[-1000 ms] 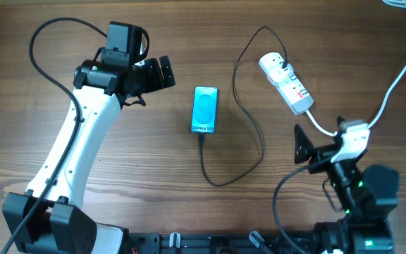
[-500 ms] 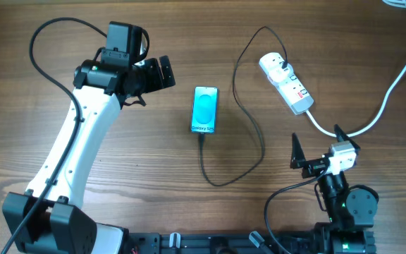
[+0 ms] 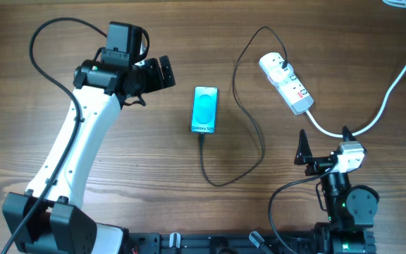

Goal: Plug charger to phone and switch on socket

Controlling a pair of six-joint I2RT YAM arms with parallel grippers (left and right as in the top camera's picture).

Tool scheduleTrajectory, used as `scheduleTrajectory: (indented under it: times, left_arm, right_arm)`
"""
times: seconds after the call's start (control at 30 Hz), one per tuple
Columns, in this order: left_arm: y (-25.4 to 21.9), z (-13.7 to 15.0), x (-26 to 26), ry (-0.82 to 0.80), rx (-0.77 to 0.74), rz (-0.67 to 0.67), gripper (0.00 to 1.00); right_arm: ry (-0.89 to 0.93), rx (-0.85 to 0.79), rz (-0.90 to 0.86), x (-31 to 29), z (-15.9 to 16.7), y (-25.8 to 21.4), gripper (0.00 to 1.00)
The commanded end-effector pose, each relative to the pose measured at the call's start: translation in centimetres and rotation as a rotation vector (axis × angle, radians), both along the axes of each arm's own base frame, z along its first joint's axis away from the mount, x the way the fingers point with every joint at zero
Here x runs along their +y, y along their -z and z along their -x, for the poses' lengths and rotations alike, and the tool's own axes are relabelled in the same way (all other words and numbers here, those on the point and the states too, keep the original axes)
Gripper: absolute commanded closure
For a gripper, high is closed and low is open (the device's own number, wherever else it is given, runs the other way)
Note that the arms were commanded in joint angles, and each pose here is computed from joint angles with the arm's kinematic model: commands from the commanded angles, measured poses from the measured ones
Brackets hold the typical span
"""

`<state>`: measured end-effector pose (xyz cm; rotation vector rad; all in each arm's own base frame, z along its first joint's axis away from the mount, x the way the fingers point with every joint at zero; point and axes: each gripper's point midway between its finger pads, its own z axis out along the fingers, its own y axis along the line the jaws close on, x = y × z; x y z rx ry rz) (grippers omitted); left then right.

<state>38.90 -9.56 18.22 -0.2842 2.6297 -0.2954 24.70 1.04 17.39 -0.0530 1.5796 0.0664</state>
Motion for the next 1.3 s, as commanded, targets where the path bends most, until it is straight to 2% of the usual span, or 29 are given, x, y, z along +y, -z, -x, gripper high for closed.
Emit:
scheduleTrajectory:
  times: [0.0,0.7,0.77,0.83,0.97,1.1,1.27]
  left_arm:
    - [0.1,-0.1,0.4,-0.02,0.0,-0.008,0.0]
    - [0.1,-0.1,0.4,-0.02,0.0,-0.008,0.0]
    - [0.1,-0.4,1.9,-0.063,-0.015,-0.075,0.0]
    - [-0.2,-0.3,1.8,-0.061,-0.02,-0.076,0.0]
    - [-1.7,2.2,2.5,-0.063,0.0,-0.084,0.0]
    - [-4.8,4.4,3.2,-0.061,-0.149,-0.067,0.0]
    - [-6.2,8.0,4.2,-0.035,-0.323,-0.067,0.0]
  right_arm:
    - [0.016,-0.012,-0.018,-0.3,0.1,-0.2,0.0]
    - [0.016,-0.012,-0.02,-0.3,0.0,-0.2,0.0]
    - [0.016,-0.012,-0.02,-0.3,0.0,-0.2,0.0]
    - [0.016,-0.012,-0.02,-0.3,0.0,-0.2,0.0]
    - [0.016,-0.012,-0.02,-0.3,0.0,-0.2,0.0]
    - [0.016,-0.012,-0.02,-0.3,0.0,-0.2,0.0]
    - [0.016,-0.012,-0.02,-0.3,0.0,-0.2,0.02]
